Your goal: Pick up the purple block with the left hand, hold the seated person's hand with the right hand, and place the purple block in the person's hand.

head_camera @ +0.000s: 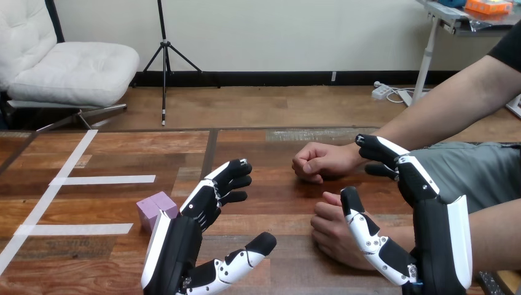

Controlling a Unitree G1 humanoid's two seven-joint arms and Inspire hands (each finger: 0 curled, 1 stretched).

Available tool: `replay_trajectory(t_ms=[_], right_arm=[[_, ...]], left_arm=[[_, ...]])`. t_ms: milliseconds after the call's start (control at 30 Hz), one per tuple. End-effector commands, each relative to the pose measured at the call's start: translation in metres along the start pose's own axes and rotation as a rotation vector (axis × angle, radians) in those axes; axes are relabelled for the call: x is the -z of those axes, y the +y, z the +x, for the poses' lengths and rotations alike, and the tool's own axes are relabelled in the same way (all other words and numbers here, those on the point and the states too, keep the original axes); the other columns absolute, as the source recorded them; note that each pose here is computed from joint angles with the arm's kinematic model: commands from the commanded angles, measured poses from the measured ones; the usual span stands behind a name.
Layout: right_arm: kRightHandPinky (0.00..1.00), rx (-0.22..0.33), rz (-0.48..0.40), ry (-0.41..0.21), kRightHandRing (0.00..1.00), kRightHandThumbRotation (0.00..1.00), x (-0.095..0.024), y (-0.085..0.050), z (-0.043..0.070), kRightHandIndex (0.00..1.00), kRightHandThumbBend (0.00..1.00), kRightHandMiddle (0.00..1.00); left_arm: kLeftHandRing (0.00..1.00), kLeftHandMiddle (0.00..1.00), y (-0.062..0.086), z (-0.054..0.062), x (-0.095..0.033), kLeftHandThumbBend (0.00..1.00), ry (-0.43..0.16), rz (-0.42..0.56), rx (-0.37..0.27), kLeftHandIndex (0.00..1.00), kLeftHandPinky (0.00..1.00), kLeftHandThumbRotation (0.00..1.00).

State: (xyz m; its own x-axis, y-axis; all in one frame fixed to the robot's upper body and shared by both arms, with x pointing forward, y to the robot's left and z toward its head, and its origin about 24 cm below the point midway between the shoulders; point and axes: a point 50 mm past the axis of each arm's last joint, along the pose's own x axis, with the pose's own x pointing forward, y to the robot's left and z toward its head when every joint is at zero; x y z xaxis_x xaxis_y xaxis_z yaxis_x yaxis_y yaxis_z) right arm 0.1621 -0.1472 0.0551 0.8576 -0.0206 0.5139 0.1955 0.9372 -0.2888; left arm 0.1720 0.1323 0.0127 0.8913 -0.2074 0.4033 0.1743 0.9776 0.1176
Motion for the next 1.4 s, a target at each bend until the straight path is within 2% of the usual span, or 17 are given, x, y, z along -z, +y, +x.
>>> replay_trajectory(t_ms=[0,400,867,1167,1367], right_arm=[[0.68,0.031,0.016,-0.069,0.76,0.24,-0.006,-0.002,0.01,0.76,0.34,0.79],[0.69,0.03,0.029,-0.061,0.76,0.25,-0.006,-0.002,0.009,0.76,0.35,0.79],[0.69,0.028,0.028,-0.072,0.76,0.24,-0.004,-0.002,0.01,0.76,0.34,0.79],[0.69,0.028,0.034,-0.056,0.77,0.24,-0.005,-0.001,0.009,0.75,0.35,0.79],[0.7,0.021,0.027,-0.054,0.77,0.25,-0.004,-0.001,0.009,0.75,0.35,0.79]], left_arm=[[0.81,0.84,0.007,0.015,-0.011,0.67,-0.109,0.027,-0.026,0.84,0.76,0.35],[0.87,0.88,0.02,0.02,-0.016,0.71,-0.152,0.085,-0.077,0.89,0.84,0.35],[0.88,0.9,0.036,0.023,-0.027,0.73,-0.217,0.113,-0.109,0.9,0.86,0.32],[0.89,0.9,0.045,0.025,-0.035,0.75,-0.248,0.222,-0.149,0.9,0.87,0.34],[0.9,0.91,0.051,0.027,-0.036,0.76,-0.233,0.293,-0.177,0.9,0.88,0.37]])
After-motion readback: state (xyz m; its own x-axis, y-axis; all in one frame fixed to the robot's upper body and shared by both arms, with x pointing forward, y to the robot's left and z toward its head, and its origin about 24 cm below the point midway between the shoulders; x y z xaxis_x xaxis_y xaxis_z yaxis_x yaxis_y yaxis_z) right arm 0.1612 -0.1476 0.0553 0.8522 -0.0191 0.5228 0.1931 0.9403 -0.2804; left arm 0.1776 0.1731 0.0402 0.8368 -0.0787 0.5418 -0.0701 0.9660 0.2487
